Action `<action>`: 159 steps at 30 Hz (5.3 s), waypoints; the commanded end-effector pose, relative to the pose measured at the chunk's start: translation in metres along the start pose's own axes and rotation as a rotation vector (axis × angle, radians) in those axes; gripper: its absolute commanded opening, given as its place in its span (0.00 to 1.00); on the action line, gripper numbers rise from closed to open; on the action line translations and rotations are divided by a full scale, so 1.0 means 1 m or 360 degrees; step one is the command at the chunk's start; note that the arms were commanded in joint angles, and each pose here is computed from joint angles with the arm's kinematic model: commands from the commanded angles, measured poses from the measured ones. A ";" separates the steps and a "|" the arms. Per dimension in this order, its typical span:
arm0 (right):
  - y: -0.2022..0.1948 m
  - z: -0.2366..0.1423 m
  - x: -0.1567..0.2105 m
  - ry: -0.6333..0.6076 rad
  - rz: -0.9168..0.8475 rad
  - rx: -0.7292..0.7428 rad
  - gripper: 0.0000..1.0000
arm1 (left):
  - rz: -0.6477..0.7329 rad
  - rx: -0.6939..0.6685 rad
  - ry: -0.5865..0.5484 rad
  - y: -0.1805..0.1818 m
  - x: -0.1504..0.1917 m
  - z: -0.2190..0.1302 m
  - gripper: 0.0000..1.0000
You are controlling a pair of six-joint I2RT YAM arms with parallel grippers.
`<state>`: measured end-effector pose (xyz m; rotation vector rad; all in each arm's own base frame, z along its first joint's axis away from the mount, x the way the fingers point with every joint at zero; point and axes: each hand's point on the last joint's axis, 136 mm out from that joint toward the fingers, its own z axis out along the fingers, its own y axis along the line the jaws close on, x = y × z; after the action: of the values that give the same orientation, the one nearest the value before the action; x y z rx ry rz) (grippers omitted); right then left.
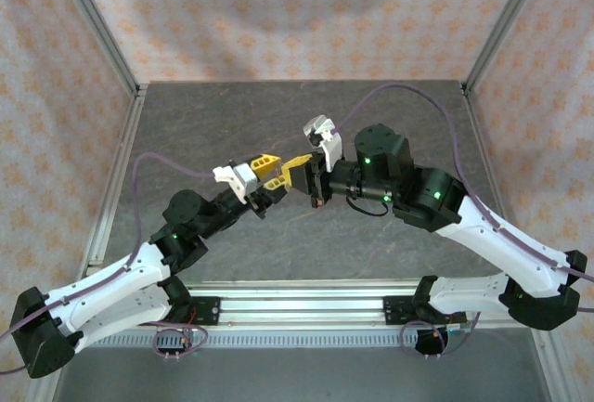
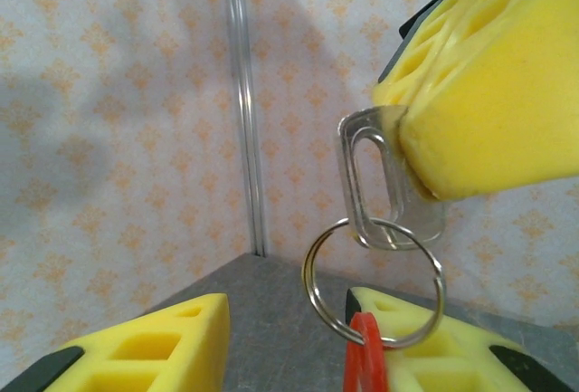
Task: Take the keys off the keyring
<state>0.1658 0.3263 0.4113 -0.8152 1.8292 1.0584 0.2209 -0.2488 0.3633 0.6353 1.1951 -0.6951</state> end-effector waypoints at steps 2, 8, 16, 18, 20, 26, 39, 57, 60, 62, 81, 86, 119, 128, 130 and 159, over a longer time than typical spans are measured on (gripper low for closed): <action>0.007 -0.009 -0.019 -0.0097 0.0010 -0.0047 0.00 | 0.0052 -0.0027 -0.0113 0.002 -0.021 0.000 0.35; 0.004 -0.008 -0.016 -0.0094 0.0030 -0.0044 0.00 | 0.0070 -0.0035 -0.0143 0.003 -0.026 -0.001 0.31; 0.003 -0.008 -0.015 -0.0097 0.0053 -0.0046 0.00 | 0.0067 -0.0025 -0.0160 0.002 -0.030 -0.002 0.29; 0.002 -0.007 -0.015 -0.0097 0.0054 -0.0046 0.00 | 0.0067 -0.0024 -0.0161 0.002 -0.030 -0.002 0.30; 0.003 -0.008 -0.015 -0.0098 0.0056 -0.0050 0.00 | 0.0067 -0.0024 -0.0161 0.002 -0.030 -0.003 0.30; 0.002 -0.006 -0.014 -0.0095 0.0068 -0.0051 0.00 | 0.0068 -0.0019 -0.0171 0.001 -0.033 -0.004 0.36; 0.000 -0.007 -0.013 -0.0106 0.0080 -0.0049 0.00 | 0.0070 0.0000 -0.0181 -0.001 -0.036 -0.006 0.22; -0.012 -0.012 -0.006 -0.0178 -0.0055 0.0001 0.00 | 0.0014 0.0046 -0.0101 -0.005 -0.037 -0.011 0.00; -0.011 -0.014 -0.003 -0.0222 -0.0146 -0.0018 0.00 | -0.0019 0.0041 -0.0070 -0.005 -0.035 -0.011 0.00; -0.011 -0.014 0.001 -0.0246 -0.0211 -0.0025 0.00 | -0.0055 0.0032 -0.0053 -0.004 -0.035 -0.010 0.00; 0.024 -0.033 0.039 -0.0326 -0.0737 -0.0336 0.00 | -0.0209 0.0051 0.0045 -0.001 -0.036 -0.009 0.00; 0.027 -0.032 0.047 -0.0283 -0.0816 -0.0332 0.00 | -0.0268 0.0056 0.0020 0.002 -0.041 -0.010 0.00; 0.046 -0.026 0.056 -0.0177 -0.1153 -0.0207 0.00 | -0.0418 0.0124 0.0048 0.007 -0.047 -0.010 0.00; 0.019 -0.036 0.033 -0.0391 -0.0907 -0.0028 0.00 | -0.0446 0.0161 0.0030 0.003 -0.047 -0.013 0.00; 0.018 -0.038 0.032 -0.0422 -0.0899 -0.0030 0.00 | -0.0454 0.0164 0.0020 0.002 -0.049 -0.014 0.00; 0.079 -0.040 0.109 0.0064 -0.1326 -0.0658 0.00 | -0.0665 0.0132 0.0096 0.021 -0.045 0.000 0.00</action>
<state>0.1184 0.3074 0.3909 -1.3053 1.1861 0.5911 0.1791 -0.2610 0.3688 0.7566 1.4304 -1.2417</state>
